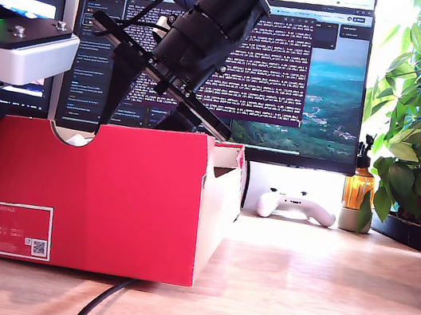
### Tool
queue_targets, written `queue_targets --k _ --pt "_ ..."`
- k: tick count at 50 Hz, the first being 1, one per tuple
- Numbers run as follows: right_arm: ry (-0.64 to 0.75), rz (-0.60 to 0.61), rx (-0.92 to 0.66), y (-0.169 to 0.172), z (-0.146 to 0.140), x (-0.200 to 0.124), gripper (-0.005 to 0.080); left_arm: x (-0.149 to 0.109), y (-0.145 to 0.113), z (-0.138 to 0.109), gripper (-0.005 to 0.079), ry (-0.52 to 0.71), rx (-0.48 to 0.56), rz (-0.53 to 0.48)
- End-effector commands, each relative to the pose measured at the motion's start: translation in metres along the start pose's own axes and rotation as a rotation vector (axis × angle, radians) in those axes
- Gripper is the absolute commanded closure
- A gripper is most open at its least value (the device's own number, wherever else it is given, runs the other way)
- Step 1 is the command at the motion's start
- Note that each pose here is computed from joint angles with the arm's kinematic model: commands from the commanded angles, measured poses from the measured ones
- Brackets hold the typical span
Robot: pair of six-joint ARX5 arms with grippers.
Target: Pack the blue shoes by picking the first shoe and placing it inside the red shoebox, left side, then picking and rotating the second shoe and placing it in the shoebox
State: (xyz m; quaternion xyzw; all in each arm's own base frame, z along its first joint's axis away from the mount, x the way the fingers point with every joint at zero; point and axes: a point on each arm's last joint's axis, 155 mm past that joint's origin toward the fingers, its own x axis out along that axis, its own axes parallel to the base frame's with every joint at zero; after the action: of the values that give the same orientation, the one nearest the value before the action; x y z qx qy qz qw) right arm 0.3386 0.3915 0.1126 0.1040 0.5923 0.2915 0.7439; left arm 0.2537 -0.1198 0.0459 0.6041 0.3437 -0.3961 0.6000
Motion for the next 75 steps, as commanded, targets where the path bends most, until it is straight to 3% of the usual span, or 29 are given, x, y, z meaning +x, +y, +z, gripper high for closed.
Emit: queue_targets --k 1,17,26,56,68,75 --pt "0.031 -0.016 -0.016 -0.004 -0.007 0.008 0.0433 0.005 -0.002 -0.002 0.0761 0.007 0.002 -0.007" --pt "0.093 -0.101 -0.037 -0.029 -0.02 0.001 0.0424 0.005 -0.001 -0.001 0.0762 0.004 0.001 -0.002" --pt "0.056 -0.151 -0.077 -0.031 -0.015 0.003 0.0424 0.005 0.001 0.0 0.0761 0.002 -0.001 0.003" --pt "0.054 -0.138 -0.067 -0.023 -0.018 0.007 0.0425 0.005 0.004 0.001 0.0762 -0.004 -0.003 0.015" --pt "0.127 -0.14 -0.028 -0.029 -0.035 0.033 0.0424 0.005 0.005 -0.001 0.0762 0.008 -0.002 0.021" --pt "0.1 -0.125 -0.034 -0.025 -0.029 0.038 0.0426 0.005 0.005 -0.002 0.0762 0.013 -0.002 0.024"
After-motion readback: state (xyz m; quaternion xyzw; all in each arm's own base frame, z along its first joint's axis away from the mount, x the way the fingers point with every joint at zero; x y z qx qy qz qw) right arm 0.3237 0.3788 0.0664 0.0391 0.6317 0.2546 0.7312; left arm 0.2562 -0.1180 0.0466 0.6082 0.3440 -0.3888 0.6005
